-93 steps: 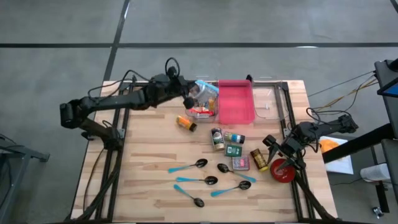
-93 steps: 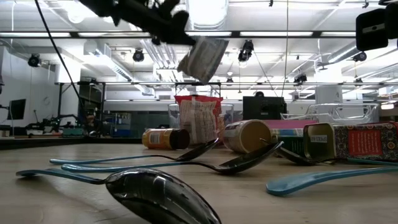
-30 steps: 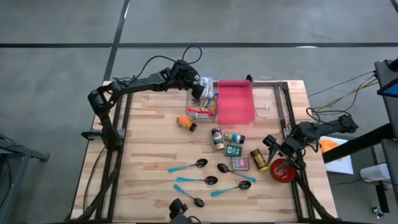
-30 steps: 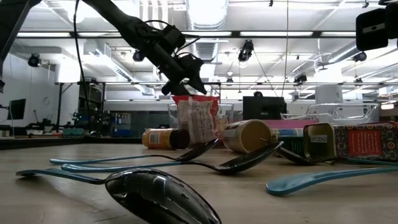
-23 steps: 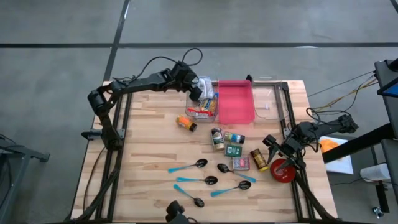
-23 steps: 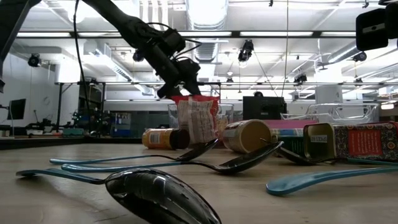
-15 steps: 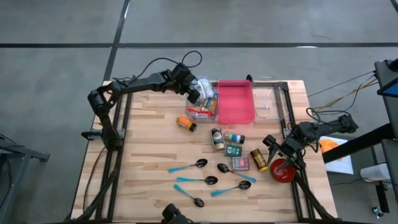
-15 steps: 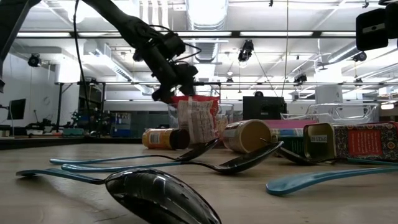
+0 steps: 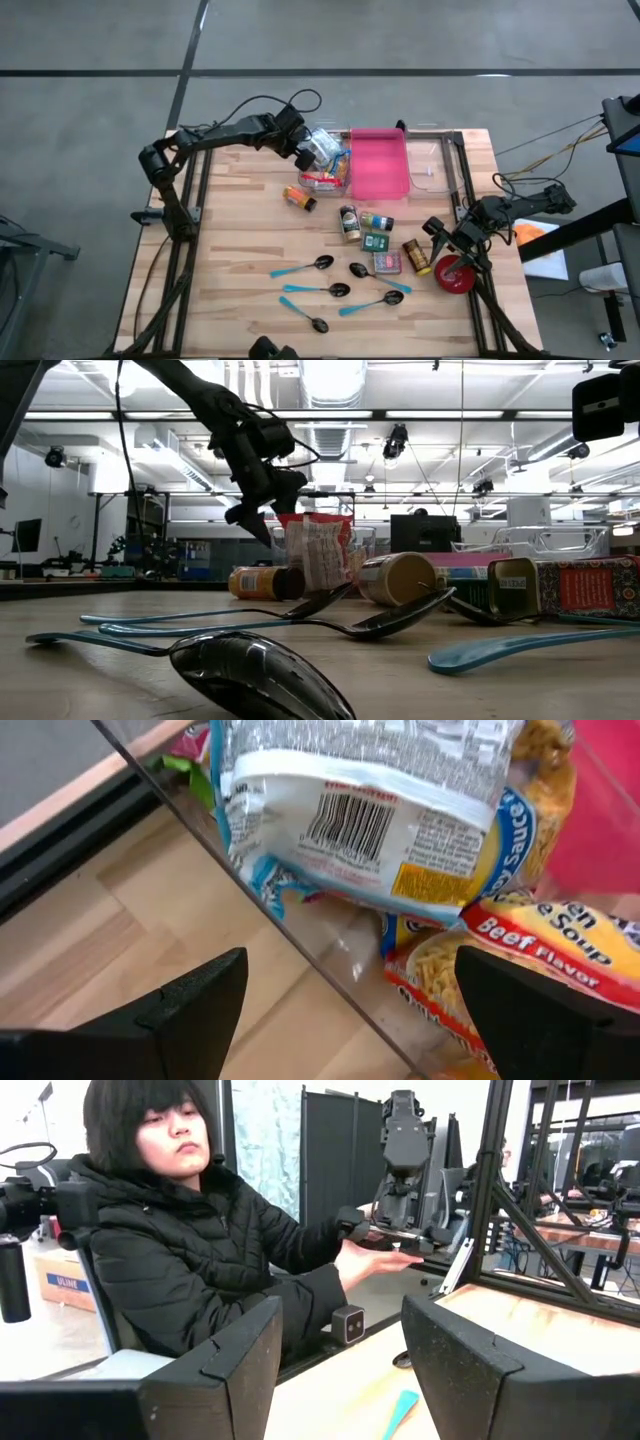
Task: Pick & Place Food Item
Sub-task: Put the orange spice bottle into the pink bin
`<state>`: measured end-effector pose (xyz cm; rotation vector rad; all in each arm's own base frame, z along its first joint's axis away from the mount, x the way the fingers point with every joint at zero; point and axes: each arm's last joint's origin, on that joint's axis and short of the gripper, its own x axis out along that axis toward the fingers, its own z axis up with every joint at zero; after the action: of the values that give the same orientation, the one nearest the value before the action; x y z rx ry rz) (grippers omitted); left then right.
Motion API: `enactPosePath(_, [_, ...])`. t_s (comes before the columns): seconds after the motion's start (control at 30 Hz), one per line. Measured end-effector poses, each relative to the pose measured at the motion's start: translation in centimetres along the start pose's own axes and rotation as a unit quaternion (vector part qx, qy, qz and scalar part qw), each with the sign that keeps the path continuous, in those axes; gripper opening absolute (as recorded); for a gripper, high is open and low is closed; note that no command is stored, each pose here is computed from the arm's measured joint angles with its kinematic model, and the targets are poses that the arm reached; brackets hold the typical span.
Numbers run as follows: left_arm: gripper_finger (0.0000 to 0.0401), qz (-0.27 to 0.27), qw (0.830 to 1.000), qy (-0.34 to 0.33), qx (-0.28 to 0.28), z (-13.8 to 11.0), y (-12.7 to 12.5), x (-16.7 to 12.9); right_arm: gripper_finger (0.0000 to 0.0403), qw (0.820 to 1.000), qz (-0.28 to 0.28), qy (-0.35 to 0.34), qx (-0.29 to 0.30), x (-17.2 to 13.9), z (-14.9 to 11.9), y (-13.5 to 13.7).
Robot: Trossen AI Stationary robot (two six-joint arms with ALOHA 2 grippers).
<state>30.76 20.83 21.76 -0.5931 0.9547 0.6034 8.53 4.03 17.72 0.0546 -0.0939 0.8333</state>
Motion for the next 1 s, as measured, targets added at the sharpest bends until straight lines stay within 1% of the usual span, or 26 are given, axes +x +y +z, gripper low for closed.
enactPosePath(0.13, [0.0359,0.000,1.000,-0.010,0.000,0.1,-0.1,-0.7,0.0206,1.000,0.000,0.000,0.000,0.0,0.0,0.0])
enactPosePath(0.4, [0.0359,-0.007,0.999,-0.039,0.011,0.2,-0.8,-3.3,0.0206,1.000,0.000,0.000,0.001,0.0,0.0,0.0])
enactPosePath(0.53, [0.0359,-0.010,0.997,-0.051,0.059,-0.2,-2.0,-4.4,0.0206,1.000,0.000,0.000,0.001,0.0,0.0,0.0])
enactPosePath(0.63, [0.0359,0.005,0.993,-0.066,0.096,-0.6,-3.4,-5.2,0.0206,1.000,0.000,0.000,0.000,0.0,0.0,0.0])
enactPosePath(0.87, [0.0359,0.045,0.974,-0.101,0.197,-2.4,-7.6,-7.2,0.0206,1.000,0.000,0.000,0.001,0.0,0.0,0.0])
enactPosePath(1.0, [0.0359,0.040,0.966,-0.111,0.230,-3.7,-9.9,-7.9,0.0206,1.000,0.000,0.000,0.000,0.0,0.0,0.0])
